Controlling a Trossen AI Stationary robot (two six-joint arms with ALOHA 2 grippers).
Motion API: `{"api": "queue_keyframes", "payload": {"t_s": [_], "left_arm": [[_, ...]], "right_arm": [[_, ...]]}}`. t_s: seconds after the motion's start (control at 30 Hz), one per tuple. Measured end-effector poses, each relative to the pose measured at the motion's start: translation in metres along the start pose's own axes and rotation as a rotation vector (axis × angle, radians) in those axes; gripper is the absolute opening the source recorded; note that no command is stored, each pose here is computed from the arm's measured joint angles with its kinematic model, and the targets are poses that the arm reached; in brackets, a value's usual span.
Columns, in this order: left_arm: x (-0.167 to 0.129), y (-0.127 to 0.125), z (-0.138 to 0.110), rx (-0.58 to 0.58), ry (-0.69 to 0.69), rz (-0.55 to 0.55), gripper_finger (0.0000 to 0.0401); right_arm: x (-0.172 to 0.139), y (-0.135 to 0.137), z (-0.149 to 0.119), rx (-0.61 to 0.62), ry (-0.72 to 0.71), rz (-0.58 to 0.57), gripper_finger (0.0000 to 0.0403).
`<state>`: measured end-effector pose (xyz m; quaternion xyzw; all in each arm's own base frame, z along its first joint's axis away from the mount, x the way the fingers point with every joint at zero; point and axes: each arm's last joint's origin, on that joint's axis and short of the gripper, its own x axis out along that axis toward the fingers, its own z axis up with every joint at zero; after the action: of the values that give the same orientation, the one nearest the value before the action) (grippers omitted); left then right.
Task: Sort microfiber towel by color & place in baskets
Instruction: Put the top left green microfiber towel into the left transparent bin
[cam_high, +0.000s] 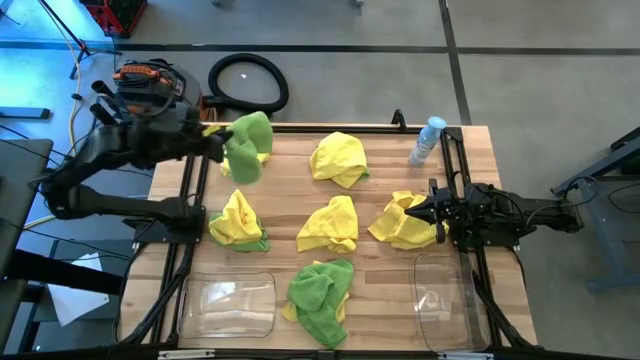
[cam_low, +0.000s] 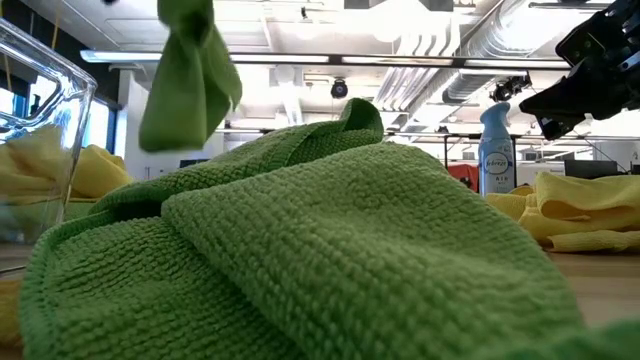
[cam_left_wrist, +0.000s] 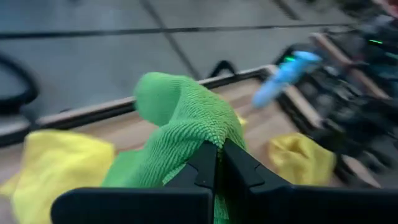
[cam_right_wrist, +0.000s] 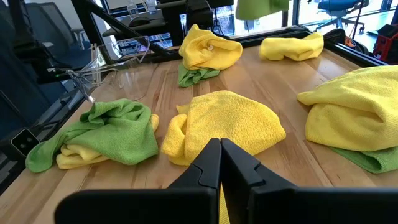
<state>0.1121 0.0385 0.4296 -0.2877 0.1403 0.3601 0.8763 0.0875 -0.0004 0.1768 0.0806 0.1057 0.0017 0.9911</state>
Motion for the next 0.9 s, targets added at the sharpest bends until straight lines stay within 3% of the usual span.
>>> {"api": "queue_keyframes", "payload": {"t_s": [0.2, 0.4, 0.67, 0.9], "left_arm": [[-0.029, -0.020, 0.004, 0.072, 0.090, -0.219, 0.0000], [-0.033, -0.046, -0.012, 0.152, 0.237, -0.377, 0.0000], [-0.037, -0.083, -0.049, 0.246, 0.426, -0.502, 0.0000], [-0.055, -0.102, -0.078, 0.219, 0.541, -0.544, 0.0000]], "right_arm": [[0.000, 0.000, 0.000, 0.000, 0.000, 0.000, 0.0000], [0.000, 0.000, 0.000, 0.000, 0.001, 0.000, 0.0000], [0.000, 0.000, 0.000, 0.000, 0.000, 0.000, 0.0000], [0.000, 0.000, 0.000, 0.000, 0.000, 0.000, 0.0000]]}}
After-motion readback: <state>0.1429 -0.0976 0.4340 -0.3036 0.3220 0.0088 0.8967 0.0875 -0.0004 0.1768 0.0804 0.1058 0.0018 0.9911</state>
